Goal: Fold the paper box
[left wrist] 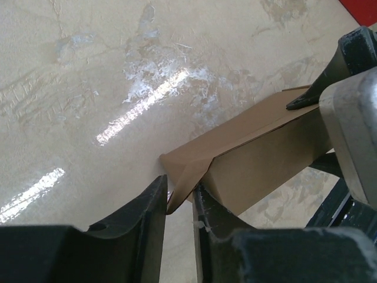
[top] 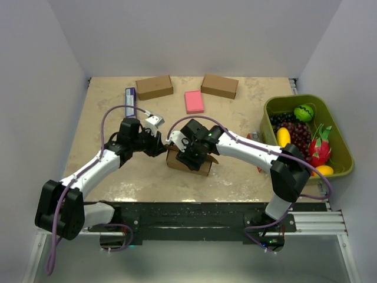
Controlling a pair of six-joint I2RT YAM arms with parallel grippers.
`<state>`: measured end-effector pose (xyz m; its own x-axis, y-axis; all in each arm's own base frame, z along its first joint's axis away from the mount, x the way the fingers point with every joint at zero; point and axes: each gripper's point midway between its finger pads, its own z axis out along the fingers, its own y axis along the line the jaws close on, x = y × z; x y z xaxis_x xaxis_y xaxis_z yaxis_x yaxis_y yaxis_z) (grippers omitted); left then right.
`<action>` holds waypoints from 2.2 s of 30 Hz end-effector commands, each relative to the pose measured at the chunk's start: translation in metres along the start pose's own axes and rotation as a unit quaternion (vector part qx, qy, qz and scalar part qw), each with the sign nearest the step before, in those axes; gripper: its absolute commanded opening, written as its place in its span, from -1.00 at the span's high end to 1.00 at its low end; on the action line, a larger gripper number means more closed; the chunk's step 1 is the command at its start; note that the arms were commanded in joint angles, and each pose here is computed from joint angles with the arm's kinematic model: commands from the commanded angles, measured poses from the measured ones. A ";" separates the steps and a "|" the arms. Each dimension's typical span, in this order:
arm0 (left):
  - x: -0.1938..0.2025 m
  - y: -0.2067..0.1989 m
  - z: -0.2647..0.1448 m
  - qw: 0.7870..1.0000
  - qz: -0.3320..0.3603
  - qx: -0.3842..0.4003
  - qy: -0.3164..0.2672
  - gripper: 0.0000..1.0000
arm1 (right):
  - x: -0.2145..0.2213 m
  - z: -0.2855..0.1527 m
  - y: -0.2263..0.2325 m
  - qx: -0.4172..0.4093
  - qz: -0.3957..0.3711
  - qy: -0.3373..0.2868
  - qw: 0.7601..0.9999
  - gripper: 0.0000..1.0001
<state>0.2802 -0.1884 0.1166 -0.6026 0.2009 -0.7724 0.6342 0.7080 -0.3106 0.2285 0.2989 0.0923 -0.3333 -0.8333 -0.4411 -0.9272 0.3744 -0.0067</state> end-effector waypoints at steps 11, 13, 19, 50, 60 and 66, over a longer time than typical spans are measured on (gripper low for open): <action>-0.024 -0.016 -0.003 1.000 -0.010 -0.001 -0.028 0.95 | 0.006 0.007 -0.003 0.004 0.004 0.019 1.000 0.07; -0.028 -0.018 -0.004 0.999 -0.025 0.001 -0.035 0.95 | 0.008 0.010 -0.003 0.004 0.005 0.023 1.000 0.07; -0.048 -0.025 -0.008 0.997 -0.039 0.010 -0.059 0.96 | 0.010 0.012 -0.004 0.005 0.004 0.030 1.000 0.08; -0.098 -0.036 0.000 0.993 -0.029 0.032 -0.112 0.99 | 0.023 0.024 0.006 -0.028 0.007 0.065 0.997 0.10; -0.121 -0.033 0.005 0.990 -0.022 0.029 -0.138 0.99 | 0.023 0.026 0.009 -0.037 0.006 0.068 0.997 0.11; -0.129 -0.025 0.005 0.992 -0.004 0.006 -0.127 0.99 | 0.027 0.028 0.010 -0.041 0.007 0.076 0.996 0.14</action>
<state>0.3048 -0.2080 0.1288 -0.6944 0.1010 -0.7125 0.5071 0.7712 -0.3849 0.2401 0.3004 0.0900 -0.3776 -0.8242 -0.4220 -0.9104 0.4136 0.0068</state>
